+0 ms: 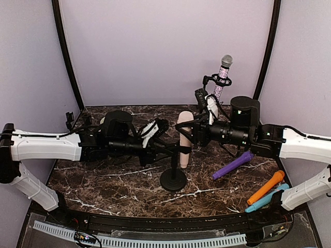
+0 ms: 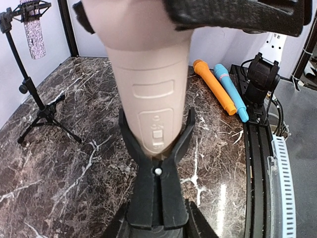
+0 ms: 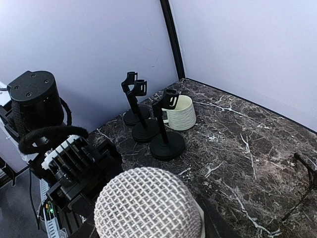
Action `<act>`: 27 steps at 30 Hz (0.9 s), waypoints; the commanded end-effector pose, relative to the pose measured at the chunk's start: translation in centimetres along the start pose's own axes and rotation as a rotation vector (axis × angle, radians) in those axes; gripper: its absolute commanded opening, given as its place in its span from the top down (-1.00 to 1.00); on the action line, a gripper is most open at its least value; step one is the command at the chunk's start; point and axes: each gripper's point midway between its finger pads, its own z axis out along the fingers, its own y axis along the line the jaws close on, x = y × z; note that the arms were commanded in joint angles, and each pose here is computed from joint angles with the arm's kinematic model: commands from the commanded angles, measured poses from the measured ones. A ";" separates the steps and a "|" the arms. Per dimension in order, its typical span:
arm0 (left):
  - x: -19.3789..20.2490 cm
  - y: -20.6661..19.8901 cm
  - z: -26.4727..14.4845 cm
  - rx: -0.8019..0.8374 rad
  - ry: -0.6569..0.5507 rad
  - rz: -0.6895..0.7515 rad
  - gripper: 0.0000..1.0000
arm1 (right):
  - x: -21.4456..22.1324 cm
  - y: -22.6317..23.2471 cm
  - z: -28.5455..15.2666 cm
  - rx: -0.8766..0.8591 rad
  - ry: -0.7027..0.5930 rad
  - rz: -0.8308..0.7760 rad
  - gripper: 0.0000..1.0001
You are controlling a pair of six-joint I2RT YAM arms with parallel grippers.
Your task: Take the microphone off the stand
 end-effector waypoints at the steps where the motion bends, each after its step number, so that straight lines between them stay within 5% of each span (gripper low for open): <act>1: -1.6 -0.1 -0.6 -0.007 -0.033 0.051 0.55 | -2.5 0.5 -0.9 -0.023 -0.094 0.022 0.36; 13: 0.1 2.9 -1.9 -0.201 0.029 0.009 0.88 | -3.6 -3.3 -3.5 0.195 -0.083 0.071 0.43; 27: 4.6 9.5 -9.1 -0.480 0.132 -0.253 0.92 | 0.4 -14.7 -8.1 0.569 0.026 0.312 0.49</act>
